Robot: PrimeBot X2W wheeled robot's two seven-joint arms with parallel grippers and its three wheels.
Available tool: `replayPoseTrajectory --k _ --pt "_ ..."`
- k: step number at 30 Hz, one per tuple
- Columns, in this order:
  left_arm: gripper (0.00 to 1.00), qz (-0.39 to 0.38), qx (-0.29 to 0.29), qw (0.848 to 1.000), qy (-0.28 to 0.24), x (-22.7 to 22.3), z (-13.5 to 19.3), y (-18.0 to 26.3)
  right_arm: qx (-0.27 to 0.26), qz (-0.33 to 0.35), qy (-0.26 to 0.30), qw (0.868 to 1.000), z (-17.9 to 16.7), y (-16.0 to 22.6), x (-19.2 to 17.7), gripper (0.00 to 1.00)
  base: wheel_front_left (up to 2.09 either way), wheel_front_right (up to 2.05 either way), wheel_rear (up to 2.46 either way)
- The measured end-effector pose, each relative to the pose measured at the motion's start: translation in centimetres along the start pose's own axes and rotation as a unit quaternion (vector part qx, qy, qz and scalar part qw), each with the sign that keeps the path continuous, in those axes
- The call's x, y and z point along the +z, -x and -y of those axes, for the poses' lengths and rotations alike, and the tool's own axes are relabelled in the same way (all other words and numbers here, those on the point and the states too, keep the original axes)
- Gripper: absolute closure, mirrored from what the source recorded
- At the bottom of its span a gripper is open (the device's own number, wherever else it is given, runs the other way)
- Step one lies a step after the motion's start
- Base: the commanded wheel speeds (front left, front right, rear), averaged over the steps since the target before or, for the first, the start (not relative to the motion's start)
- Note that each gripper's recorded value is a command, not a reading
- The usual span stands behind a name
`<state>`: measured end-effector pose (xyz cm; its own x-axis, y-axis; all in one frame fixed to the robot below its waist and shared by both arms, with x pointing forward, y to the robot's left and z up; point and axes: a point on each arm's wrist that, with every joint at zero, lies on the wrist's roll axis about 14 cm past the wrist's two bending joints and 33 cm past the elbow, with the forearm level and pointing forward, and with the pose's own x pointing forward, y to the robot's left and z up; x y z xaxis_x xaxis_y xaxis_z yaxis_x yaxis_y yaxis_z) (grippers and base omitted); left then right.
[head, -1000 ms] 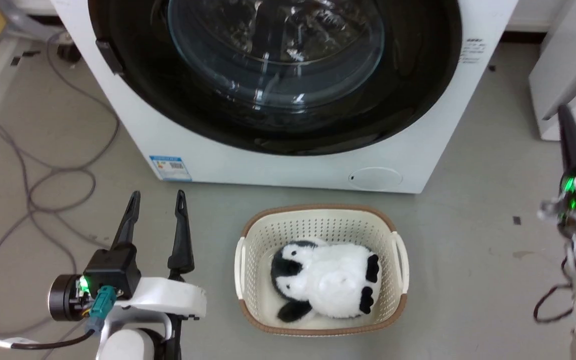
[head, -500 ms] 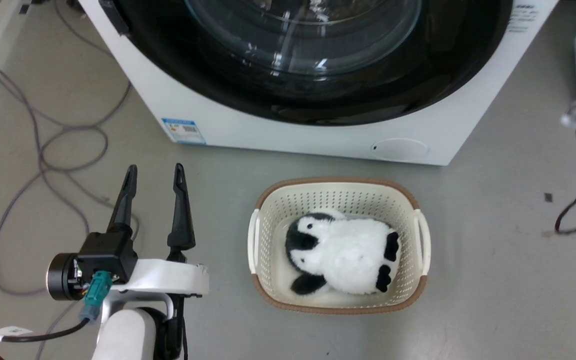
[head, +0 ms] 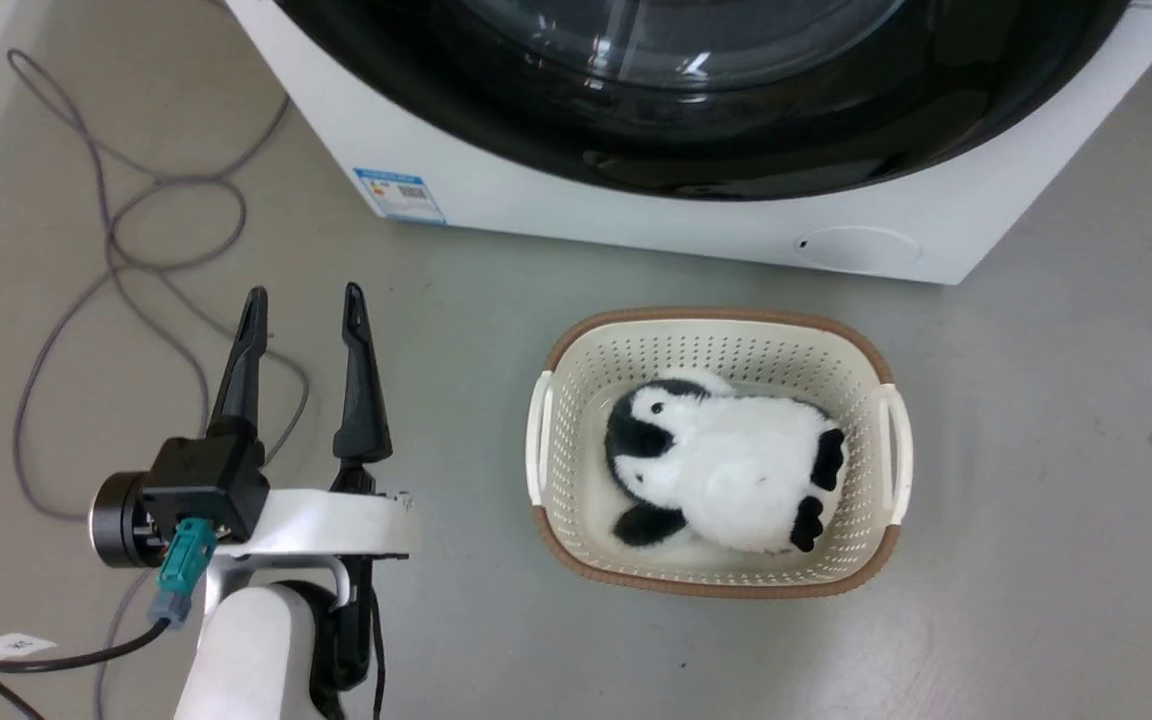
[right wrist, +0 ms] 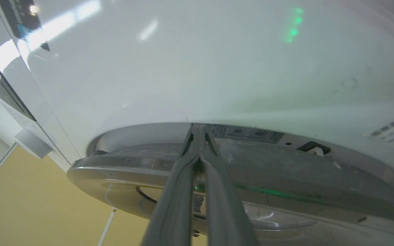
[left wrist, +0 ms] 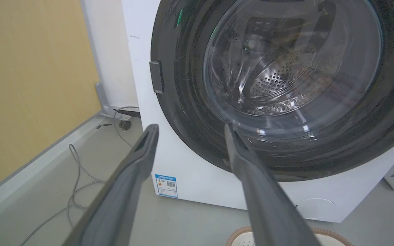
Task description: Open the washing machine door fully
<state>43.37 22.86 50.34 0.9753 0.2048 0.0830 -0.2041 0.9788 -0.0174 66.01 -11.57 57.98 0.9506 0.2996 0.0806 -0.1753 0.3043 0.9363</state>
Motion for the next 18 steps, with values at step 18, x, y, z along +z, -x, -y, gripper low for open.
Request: replayPoseTrajectory --k 18 --pt "0.00 0.010 0.007 1.000 0.007 0.0 0.0 -0.5 0.005 -0.115 -0.004 0.993 -0.2 -0.3 -2.3 1.00 0.00 0.00 0.00"
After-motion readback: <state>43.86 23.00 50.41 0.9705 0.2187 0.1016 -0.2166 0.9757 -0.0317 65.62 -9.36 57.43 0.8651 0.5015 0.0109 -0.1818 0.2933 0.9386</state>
